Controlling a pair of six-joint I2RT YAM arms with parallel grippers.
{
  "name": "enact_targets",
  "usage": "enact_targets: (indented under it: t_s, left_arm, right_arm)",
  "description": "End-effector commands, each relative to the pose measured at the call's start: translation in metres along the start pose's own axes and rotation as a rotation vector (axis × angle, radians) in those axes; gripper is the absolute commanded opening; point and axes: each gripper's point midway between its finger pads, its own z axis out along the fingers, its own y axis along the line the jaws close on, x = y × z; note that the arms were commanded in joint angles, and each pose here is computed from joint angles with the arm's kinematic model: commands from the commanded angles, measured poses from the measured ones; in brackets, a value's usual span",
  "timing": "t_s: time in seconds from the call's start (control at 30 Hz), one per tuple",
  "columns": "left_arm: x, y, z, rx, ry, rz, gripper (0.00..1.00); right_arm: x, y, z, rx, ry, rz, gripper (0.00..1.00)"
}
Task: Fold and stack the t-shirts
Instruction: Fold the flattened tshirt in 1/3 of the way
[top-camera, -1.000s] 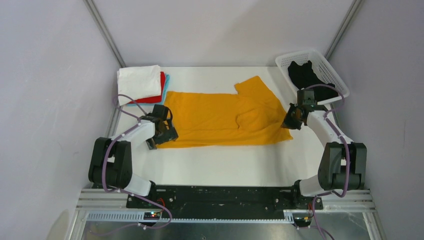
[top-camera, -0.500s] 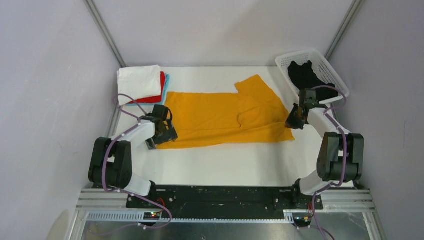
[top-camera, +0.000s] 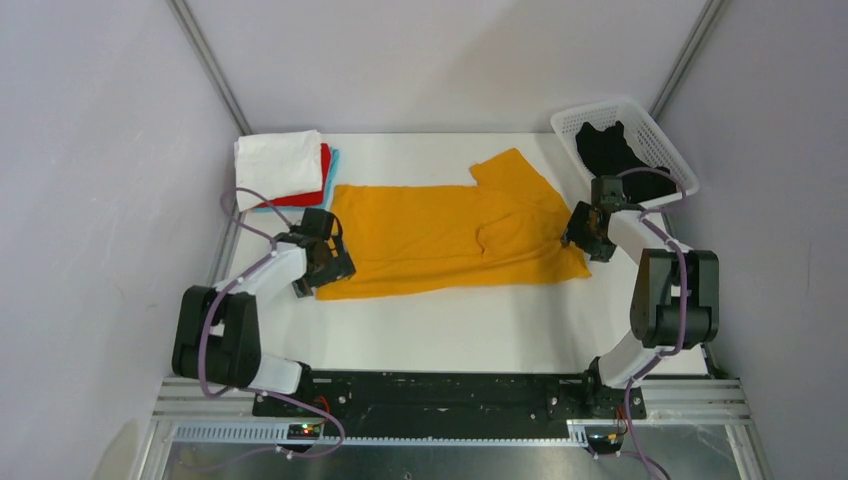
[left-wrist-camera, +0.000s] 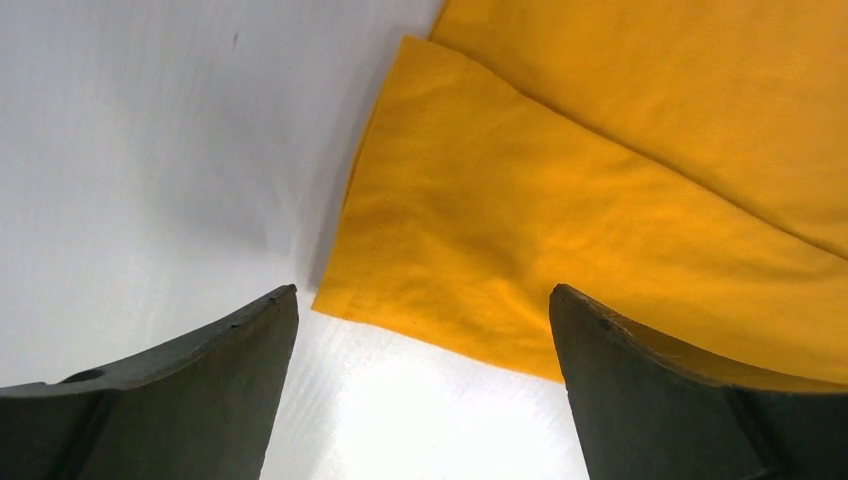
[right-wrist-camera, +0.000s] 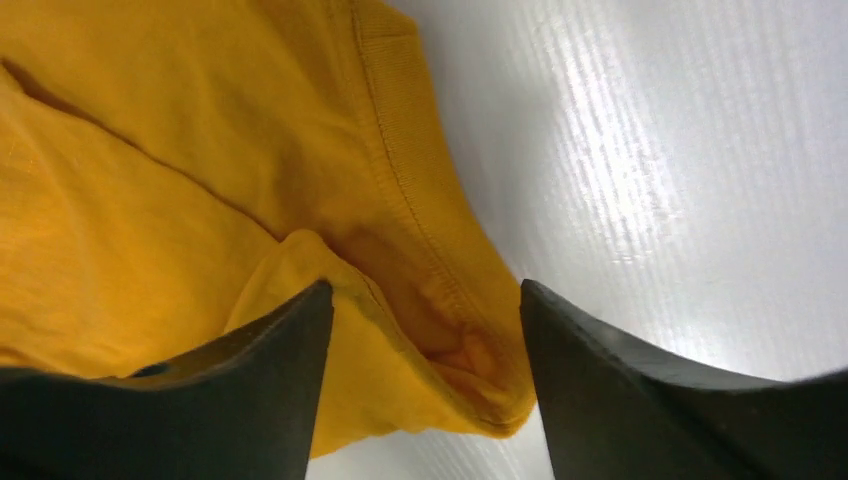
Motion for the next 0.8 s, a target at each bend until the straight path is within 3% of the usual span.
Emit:
enact_targets:
  t_s: [0.0, 0.07, 0.27, 0.53, 0.77]
  left_arm:
    - [-0.025, -0.021, -0.038, 0.144, -0.109, -0.027, 1.0]
    - [-0.034, -0.031, -0.055, 0.201, -0.153, -0.033, 1.0]
    - [-0.047, -0.063, -0.079, 0.302, -0.195, 0.006, 1.0]
    - [-0.047, -0.1, -0.035, 0.313, -0.06, 0.047, 1.0]
    - [-0.014, -0.09, 0.009, 0.224, 0.076, 0.059, 1.0]
  right_arm:
    - [-0.041, 0.013, -0.046, -0.003, -0.181, -0.011, 0.87]
    - [-0.04, 0.028, -0.067, -0.029, -0.227, -0.043, 0.98]
    - [-0.005, 0.08, -0.092, -0.159, -0.222, -0.166, 0.99]
    - [0.035, 0.144, -0.039, -0.396, -0.019, -0.191, 0.99]
    - [0.074, 0.126, -0.015, -0.352, 0.117, -0.174, 0.99]
